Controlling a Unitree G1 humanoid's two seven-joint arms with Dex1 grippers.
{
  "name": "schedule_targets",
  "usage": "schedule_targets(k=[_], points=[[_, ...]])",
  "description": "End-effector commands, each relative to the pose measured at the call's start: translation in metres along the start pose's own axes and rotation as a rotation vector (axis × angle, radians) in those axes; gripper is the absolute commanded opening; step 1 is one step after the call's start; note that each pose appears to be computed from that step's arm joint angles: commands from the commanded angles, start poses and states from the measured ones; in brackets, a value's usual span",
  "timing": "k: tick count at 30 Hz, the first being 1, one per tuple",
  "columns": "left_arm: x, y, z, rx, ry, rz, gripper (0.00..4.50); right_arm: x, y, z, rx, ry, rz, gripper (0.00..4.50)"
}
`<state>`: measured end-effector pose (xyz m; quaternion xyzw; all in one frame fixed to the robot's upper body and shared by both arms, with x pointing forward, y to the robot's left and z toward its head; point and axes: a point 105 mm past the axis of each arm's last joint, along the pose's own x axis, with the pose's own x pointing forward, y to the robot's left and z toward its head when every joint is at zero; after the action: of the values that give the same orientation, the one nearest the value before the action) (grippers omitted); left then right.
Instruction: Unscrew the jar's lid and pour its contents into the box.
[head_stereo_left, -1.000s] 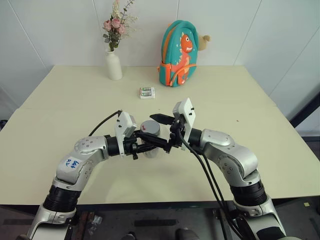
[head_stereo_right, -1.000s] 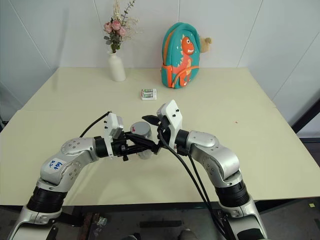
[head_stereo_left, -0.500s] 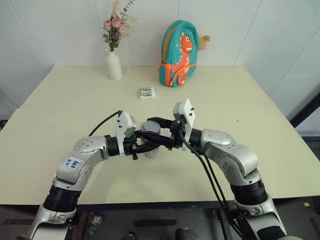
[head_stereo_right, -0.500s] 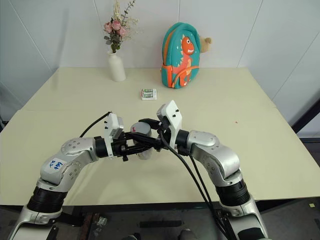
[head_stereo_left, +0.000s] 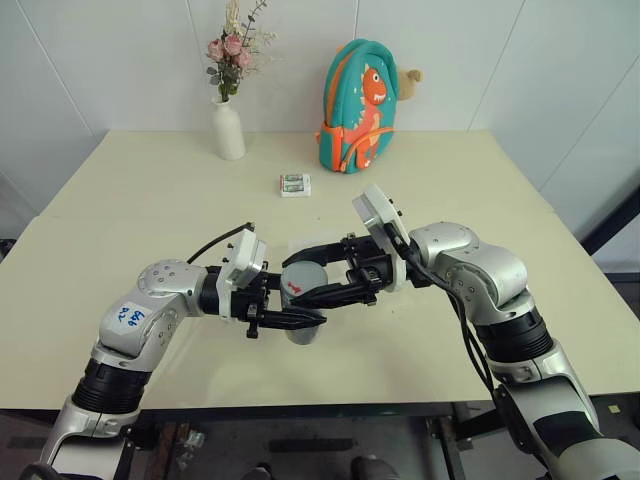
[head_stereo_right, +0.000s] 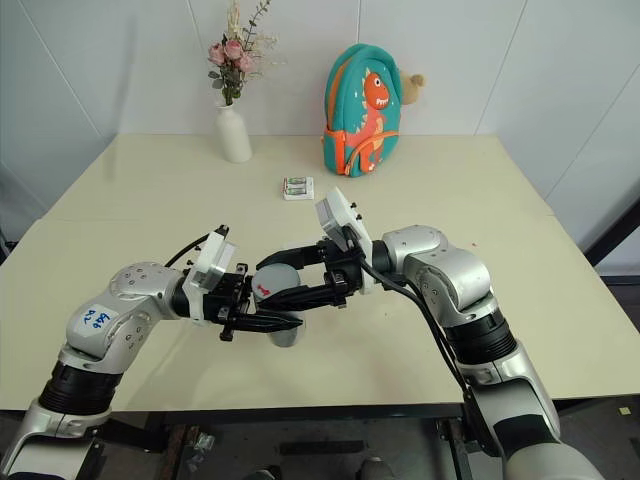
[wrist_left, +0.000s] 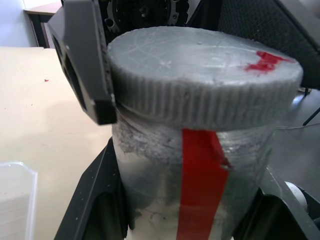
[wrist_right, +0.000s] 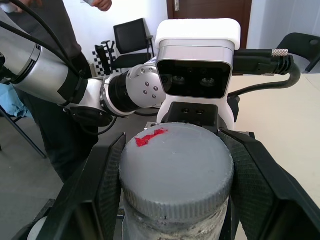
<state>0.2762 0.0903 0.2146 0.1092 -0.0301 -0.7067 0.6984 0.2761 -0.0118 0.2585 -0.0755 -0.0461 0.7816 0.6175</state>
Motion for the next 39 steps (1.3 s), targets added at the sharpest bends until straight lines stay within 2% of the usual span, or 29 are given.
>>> schedule_targets(k=[1,2,4,7,8,17,27,39], points=[[-0.026,0.009,0.01,0.042,0.003,0.099,1.98,-0.017,0.002,0.005,-0.027,-0.004,-0.022,2.56],[-0.026,0.009,0.01,0.041,0.004,0.099,1.98,-0.017,0.002,0.005,-0.028,-0.009,-0.027,2.56],[-0.027,0.009,0.01,0.043,0.007,0.106,1.98,-0.017,-0.005,0.01,-0.027,-0.051,-0.073,3.34],[-0.029,0.009,0.009,0.05,0.018,0.119,1.98,-0.016,-0.005,0.016,-0.03,-0.08,-0.076,4.27],[-0.03,0.009,0.009,0.05,0.015,0.13,1.98,-0.017,-0.005,0.017,-0.033,-0.081,-0.078,4.44],[-0.036,0.015,0.005,0.052,0.007,0.226,1.98,-0.015,-0.011,0.021,-0.056,-0.121,-0.171,4.44],[-0.016,0.028,0.006,0.082,-0.025,0.257,1.98,0.021,-0.018,0.011,-0.042,-0.099,-0.212,4.44],[-0.009,0.023,0.005,0.077,-0.034,0.237,1.98,0.01,-0.037,0.012,-0.06,-0.1,-0.302,4.44]])
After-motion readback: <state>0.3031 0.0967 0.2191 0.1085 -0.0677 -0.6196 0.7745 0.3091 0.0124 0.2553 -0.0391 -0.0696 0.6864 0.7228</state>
